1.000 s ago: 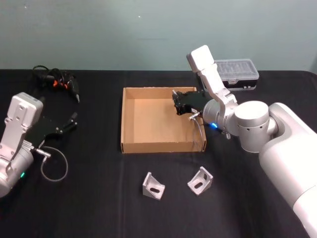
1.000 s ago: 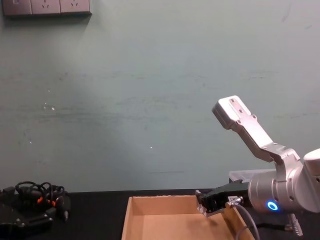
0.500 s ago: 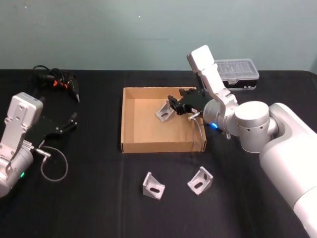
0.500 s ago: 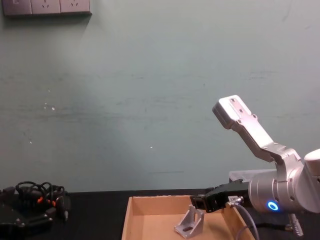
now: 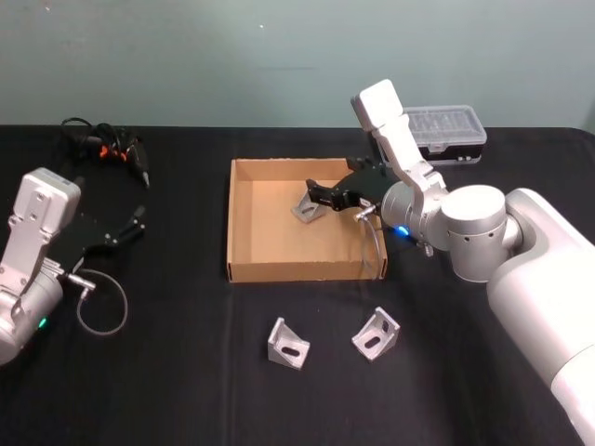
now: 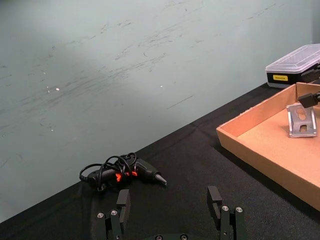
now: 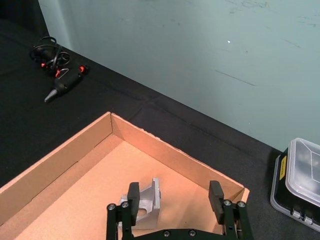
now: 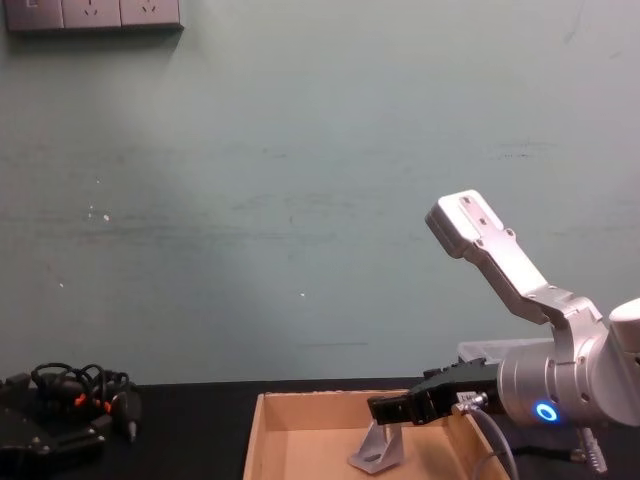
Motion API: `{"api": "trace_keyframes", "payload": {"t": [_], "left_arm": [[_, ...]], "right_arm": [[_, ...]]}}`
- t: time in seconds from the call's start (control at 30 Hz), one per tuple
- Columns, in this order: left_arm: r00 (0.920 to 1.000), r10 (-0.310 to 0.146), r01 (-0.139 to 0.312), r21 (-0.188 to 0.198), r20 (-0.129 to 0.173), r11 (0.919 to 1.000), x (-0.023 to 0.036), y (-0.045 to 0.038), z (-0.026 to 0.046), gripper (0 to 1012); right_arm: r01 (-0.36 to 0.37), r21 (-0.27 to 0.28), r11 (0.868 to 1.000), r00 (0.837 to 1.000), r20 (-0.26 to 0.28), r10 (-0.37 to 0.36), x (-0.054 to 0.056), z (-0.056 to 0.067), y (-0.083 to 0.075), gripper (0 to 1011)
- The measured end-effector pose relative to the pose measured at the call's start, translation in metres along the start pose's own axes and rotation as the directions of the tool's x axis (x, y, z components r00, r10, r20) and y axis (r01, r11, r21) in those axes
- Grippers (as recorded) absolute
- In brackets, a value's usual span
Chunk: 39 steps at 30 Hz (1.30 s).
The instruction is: Use one hand to pick up the angle iron from the table and place it into the box.
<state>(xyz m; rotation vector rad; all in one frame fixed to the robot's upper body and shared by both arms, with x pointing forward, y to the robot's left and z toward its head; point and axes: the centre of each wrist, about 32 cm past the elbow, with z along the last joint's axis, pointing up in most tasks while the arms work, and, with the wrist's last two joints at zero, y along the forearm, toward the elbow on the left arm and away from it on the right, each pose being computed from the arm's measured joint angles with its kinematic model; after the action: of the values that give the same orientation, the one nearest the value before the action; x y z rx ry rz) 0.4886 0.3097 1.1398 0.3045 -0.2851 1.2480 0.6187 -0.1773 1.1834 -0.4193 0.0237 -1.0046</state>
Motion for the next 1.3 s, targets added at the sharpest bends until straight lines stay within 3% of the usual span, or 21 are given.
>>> {"api": "trace_keyframes", "payload": {"t": [0.2,0.5,0.87,0.97,1.3], "left_arm": [[1.0000,0.000,0.000,0.000,0.000,1.0000,0.0000,0.0000,0.0000,1011],[1.0000,0.000,0.000,0.000,0.000,1.0000,0.0000,0.0000,0.0000,1011],[1.0000,0.000,0.000,0.000,0.000,1.0000,0.0000,0.0000,0.0000,1011],[1.0000,0.000,0.000,0.000,0.000,1.0000,0.0000,0.0000,0.0000,1011],[1.0000,0.000,0.000,0.000,0.000,1.0000,0.0000,0.0000,0.0000,1011]], "right_arm": [[0.000,0.000,1.000,1.000,0.000,0.000,0.000,0.000,0.000,1003],[0.007,0.020,1.000,1.000,-0.009,-0.007,-0.003,-0.001,-0.011,1002],[0.032,0.080,0.996,0.999,-0.009,-0.032,-0.013,0.009,-0.057,1002],[0.036,0.084,0.996,0.999,0.004,-0.036,-0.017,0.012,-0.079,1003],[0.021,0.031,0.999,1.000,0.017,-0.022,-0.026,0.013,-0.133,1003]]}}
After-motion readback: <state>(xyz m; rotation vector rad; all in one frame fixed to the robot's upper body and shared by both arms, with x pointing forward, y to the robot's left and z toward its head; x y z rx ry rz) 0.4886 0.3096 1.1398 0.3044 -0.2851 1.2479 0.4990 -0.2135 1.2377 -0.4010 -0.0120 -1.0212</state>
